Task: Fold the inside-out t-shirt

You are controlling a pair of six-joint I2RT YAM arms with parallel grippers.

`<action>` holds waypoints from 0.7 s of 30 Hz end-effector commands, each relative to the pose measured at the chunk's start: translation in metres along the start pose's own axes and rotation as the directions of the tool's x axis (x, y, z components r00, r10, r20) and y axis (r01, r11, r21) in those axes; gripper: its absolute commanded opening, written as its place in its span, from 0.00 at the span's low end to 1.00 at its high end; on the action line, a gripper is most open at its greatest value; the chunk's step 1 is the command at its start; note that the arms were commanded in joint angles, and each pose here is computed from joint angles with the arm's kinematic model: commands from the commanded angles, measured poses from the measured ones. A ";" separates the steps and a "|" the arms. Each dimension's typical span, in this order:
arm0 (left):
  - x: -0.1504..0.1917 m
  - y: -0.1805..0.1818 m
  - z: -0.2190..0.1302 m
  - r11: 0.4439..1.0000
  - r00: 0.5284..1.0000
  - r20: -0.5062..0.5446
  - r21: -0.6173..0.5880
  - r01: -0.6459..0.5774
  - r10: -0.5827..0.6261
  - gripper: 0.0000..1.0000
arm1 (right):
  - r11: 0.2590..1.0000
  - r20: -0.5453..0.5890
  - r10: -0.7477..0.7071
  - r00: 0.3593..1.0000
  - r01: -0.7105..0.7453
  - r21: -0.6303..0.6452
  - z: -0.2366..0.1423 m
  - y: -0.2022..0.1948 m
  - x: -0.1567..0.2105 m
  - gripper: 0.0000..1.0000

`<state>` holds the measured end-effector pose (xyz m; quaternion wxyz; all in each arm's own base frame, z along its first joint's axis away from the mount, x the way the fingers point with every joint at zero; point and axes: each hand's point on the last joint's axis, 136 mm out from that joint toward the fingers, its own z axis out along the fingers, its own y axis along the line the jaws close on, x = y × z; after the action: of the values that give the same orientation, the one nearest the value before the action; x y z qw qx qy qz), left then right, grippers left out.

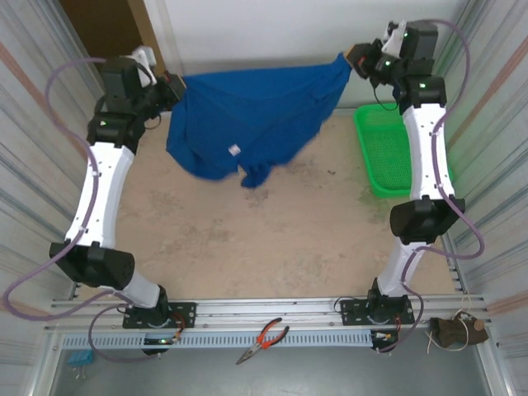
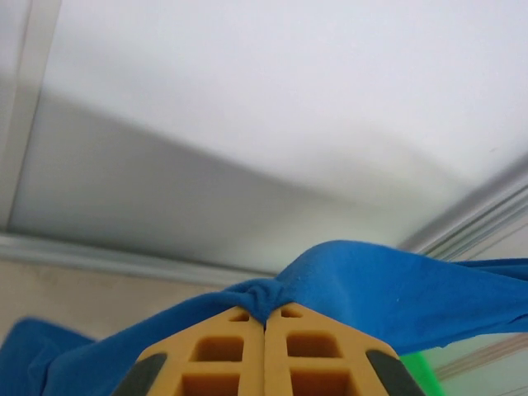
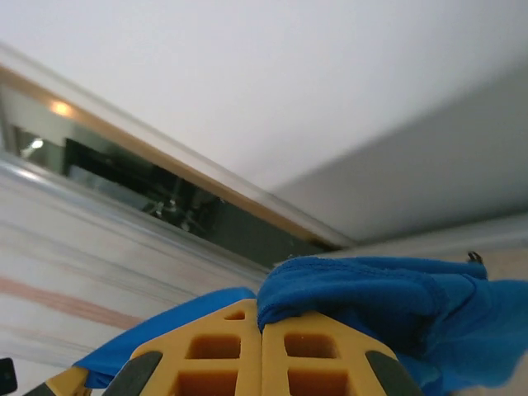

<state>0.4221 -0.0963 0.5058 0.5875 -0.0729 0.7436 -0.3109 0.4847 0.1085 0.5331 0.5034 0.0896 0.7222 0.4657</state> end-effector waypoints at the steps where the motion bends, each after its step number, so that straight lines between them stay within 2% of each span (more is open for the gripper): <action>1: -0.007 -0.027 -0.038 0.997 0.999 0.040 0.073 -0.036 0.034 0.00 | 0.999 -0.013 -0.036 0.999 0.036 -0.025 -0.016 0.018 0.007 0.00; 4: 0.038 -0.019 -0.054 0.997 0.999 -0.031 0.070 -0.012 0.014 0.00 | 0.998 -0.068 0.009 0.998 -0.005 0.059 -0.009 -0.029 0.044 0.00; 7: 0.116 -0.003 -0.061 0.999 0.987 -0.161 0.042 0.024 -0.017 0.00 | 0.977 -0.153 0.120 0.981 -0.089 0.194 -0.001 -0.109 0.112 0.00; 11: 0.242 0.019 -0.074 0.997 0.937 -0.342 -0.025 0.068 -0.073 0.00 | 0.905 -0.277 0.224 0.935 -0.093 0.416 -0.010 -0.212 0.217 0.00; 14: 0.323 0.026 -0.086 0.991 0.890 -0.436 -0.048 0.127 -0.136 0.00 | 0.830 -0.347 0.279 0.895 -0.043 0.557 -0.026 -0.269 0.273 0.00; 16: 0.360 0.027 -0.095 0.992 0.864 -0.489 -0.058 0.109 -0.124 0.03 | 0.784 -0.374 0.306 0.876 -0.009 0.620 -0.038 -0.293 0.293 0.00; 18: 0.371 0.034 -0.101 0.995 0.852 -0.515 -0.086 0.054 -0.091 0.39 | 0.766 -0.401 0.317 0.859 0.017 0.643 -0.045 -0.303 0.305 0.03; 19: 0.367 0.041 -0.104 0.993 0.859 -0.507 -0.113 0.015 -0.071 0.54 | 0.758 -0.409 0.318 0.855 0.030 0.652 -0.048 -0.305 0.307 0.19; 20: 0.356 0.044 -0.106 0.991 0.872 -0.488 -0.129 -0.022 -0.044 0.65 | 0.757 -0.414 0.315 0.854 0.036 0.652 -0.050 -0.303 0.308 0.38; 21: 0.346 0.048 -0.106 0.989 0.882 -0.472 -0.140 -0.052 -0.020 0.70 | 0.759 -0.417 0.307 0.855 0.044 0.649 -0.051 -0.301 0.308 0.46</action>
<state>0.2107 -0.2037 0.1575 0.2976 0.0047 0.9130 -0.2790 0.3909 0.1023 0.0858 0.1571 0.2171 0.9299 0.2520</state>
